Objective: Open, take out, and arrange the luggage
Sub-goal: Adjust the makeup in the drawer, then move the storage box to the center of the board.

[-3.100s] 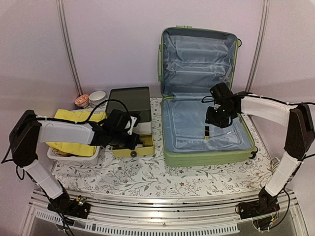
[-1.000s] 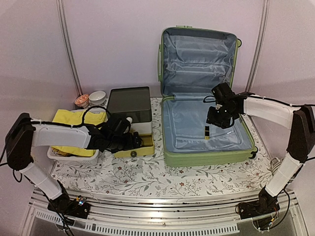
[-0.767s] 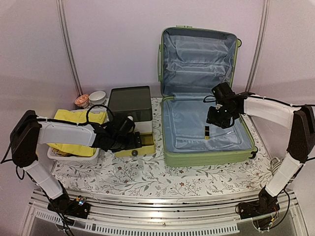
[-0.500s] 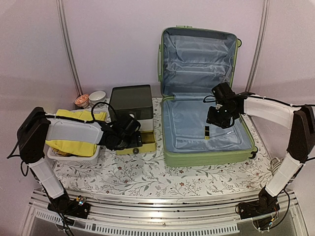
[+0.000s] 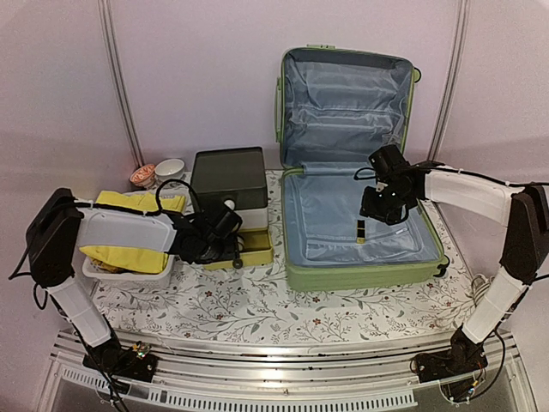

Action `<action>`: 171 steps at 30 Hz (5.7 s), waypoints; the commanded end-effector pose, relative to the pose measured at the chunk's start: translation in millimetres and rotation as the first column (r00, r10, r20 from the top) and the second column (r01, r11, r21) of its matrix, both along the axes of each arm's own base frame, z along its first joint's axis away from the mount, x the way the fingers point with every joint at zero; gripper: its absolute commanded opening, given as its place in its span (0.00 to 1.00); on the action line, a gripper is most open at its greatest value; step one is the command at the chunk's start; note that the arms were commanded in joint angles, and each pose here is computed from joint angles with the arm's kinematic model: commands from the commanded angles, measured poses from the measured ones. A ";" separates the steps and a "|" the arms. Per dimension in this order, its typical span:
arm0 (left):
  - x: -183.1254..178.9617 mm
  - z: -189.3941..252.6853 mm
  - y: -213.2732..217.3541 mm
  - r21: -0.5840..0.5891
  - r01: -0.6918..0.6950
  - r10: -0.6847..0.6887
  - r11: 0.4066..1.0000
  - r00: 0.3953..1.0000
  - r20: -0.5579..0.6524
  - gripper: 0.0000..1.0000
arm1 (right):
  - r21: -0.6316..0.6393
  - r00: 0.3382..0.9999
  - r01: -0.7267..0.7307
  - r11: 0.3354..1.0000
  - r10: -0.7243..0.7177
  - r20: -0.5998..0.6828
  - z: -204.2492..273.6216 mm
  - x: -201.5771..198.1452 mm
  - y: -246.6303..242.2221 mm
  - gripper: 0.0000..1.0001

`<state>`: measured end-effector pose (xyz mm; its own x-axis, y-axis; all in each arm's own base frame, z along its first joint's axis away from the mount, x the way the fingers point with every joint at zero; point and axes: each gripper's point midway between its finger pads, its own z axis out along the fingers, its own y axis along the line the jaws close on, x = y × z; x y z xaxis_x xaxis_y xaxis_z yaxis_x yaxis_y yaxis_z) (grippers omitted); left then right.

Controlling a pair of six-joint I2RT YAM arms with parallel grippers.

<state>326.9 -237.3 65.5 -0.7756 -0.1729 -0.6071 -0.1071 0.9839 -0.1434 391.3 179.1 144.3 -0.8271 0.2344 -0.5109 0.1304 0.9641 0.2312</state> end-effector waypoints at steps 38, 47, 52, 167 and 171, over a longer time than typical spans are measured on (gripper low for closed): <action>-34.8 91.3 -27.3 0.502 0.765 -0.902 0.402 0.425 0.075 0.00 | -0.043 0.998 -0.049 0.998 0.050 0.029 8.3 -0.2 -5.3 0.46; 6.9 57.2 7.5 0.590 0.736 -0.888 0.333 0.455 -0.065 0.00 | -0.036 0.998 -0.049 0.998 0.051 0.040 13.5 -1.6 -5.6 0.46; 19.8 27.7 13.1 0.552 0.792 -0.896 0.261 0.412 -0.168 0.00 | -0.029 0.998 -0.053 0.998 0.054 0.045 16.7 -1.6 -4.7 0.46; 64.7 77.9 78.8 -0.528 0.162 -0.152 0.834 0.986 0.063 0.90 | 0.435 0.746 -0.661 0.611 0.597 0.296 52.0 -33.4 335.3 0.81; 64.7 76.9 76.6 -0.527 0.198 -0.194 0.826 0.979 0.064 0.87 | 0.446 0.745 -0.664 0.601 0.588 0.317 58.9 -50.9 342.7 0.80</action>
